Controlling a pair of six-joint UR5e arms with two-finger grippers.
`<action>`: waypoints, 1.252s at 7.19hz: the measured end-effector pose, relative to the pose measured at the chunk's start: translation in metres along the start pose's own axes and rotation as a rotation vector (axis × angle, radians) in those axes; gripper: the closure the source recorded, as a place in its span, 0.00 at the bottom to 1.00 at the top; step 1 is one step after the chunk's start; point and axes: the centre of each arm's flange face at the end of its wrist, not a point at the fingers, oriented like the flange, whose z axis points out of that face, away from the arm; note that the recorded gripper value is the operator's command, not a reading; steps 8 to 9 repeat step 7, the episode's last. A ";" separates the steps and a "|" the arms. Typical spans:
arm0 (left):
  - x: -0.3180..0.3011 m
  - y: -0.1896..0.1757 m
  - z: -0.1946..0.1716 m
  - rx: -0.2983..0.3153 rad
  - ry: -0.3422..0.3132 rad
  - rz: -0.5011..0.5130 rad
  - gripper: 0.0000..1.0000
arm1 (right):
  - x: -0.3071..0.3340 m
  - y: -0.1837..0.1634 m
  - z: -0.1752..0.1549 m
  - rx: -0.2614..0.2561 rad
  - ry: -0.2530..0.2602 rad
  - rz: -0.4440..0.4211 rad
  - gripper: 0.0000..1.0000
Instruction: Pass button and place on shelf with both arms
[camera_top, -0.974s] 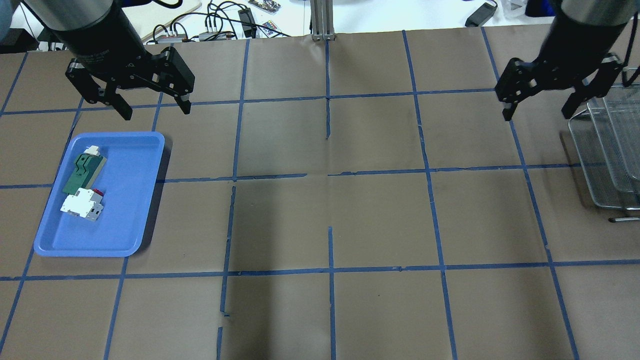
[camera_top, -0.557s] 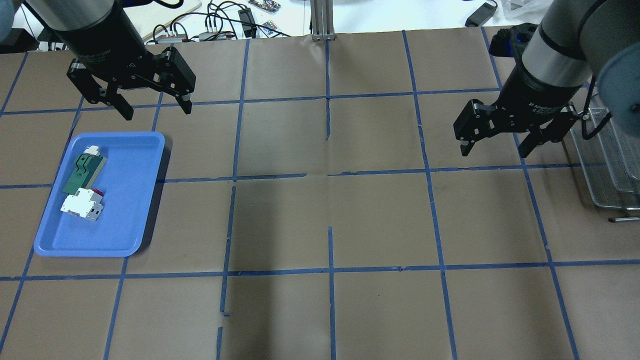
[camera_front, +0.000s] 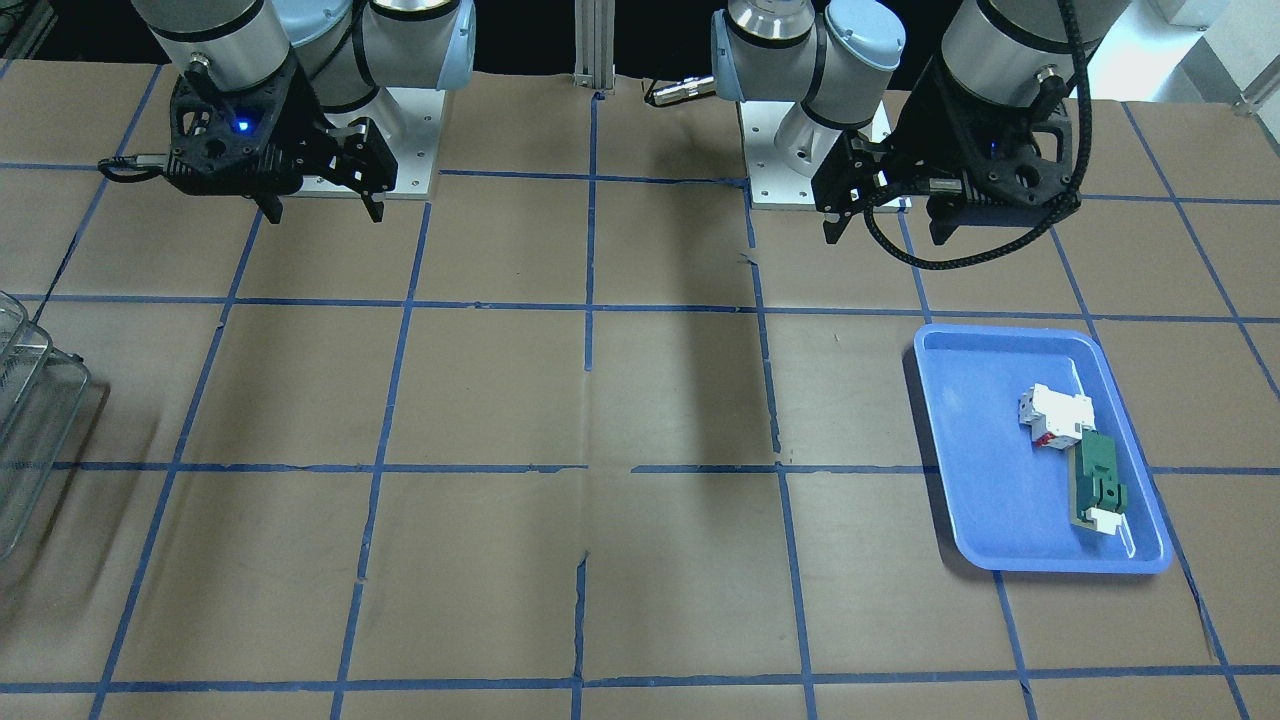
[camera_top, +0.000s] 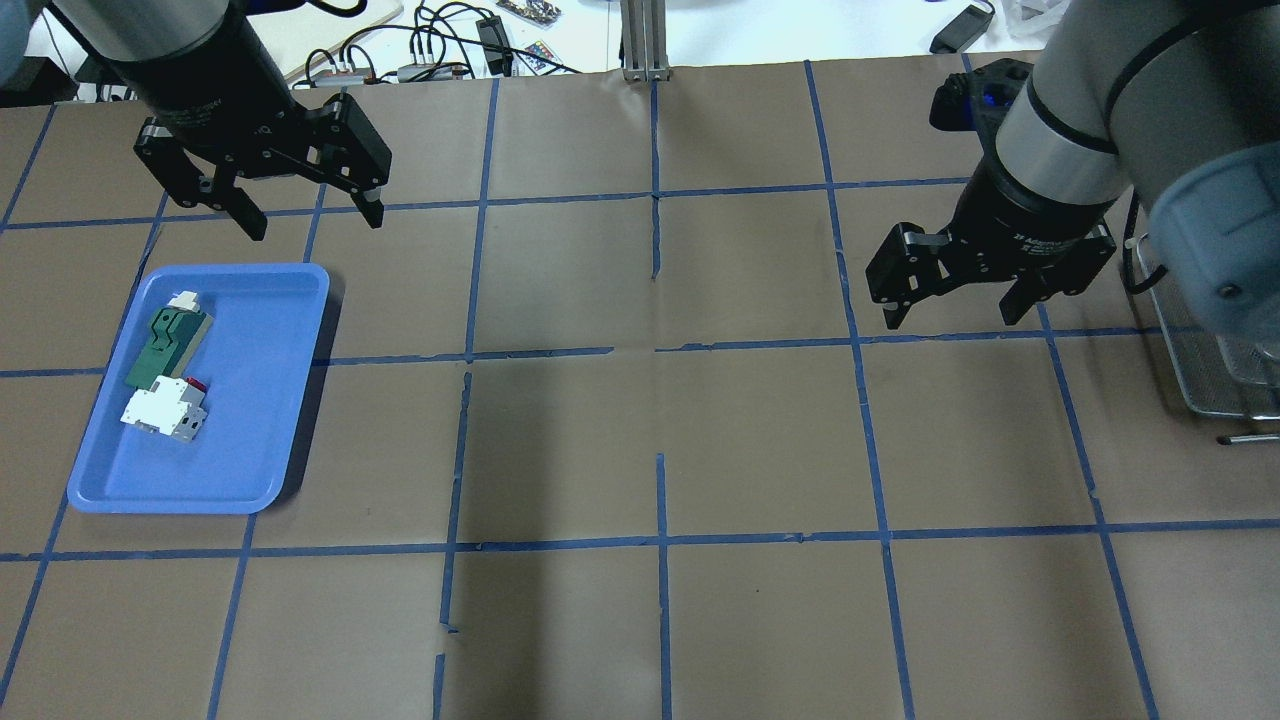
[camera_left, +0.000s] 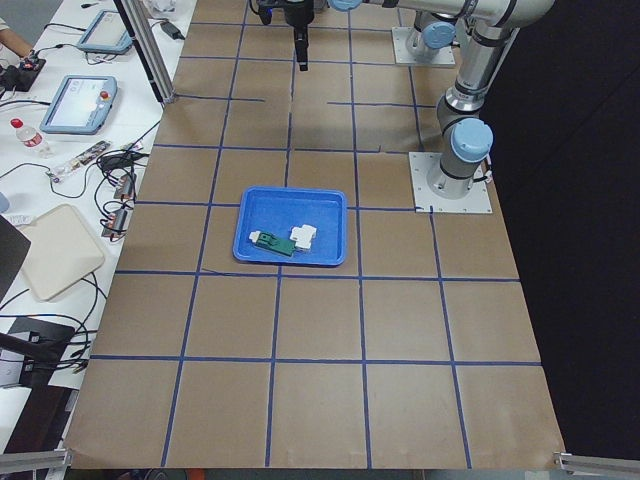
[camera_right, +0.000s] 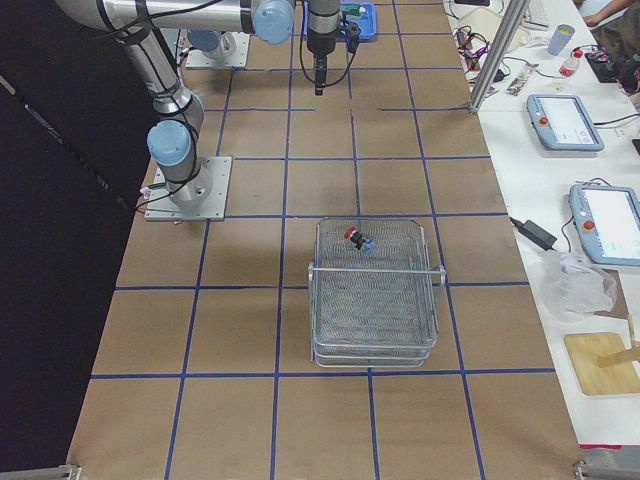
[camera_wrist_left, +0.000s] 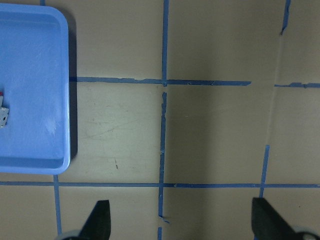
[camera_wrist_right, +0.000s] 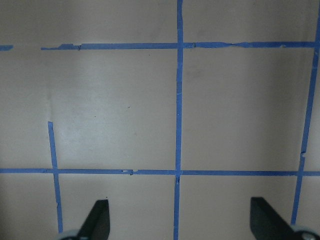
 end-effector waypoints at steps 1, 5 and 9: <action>0.000 0.000 0.000 0.000 0.000 0.000 0.00 | 0.000 -0.001 -0.001 0.008 0.006 -0.004 0.00; 0.000 0.000 0.000 -0.001 0.000 0.001 0.00 | 0.004 -0.002 -0.004 0.019 0.033 -0.004 0.00; 0.002 0.000 0.001 -0.003 -0.001 0.003 0.00 | 0.005 -0.002 -0.004 0.020 0.035 -0.001 0.00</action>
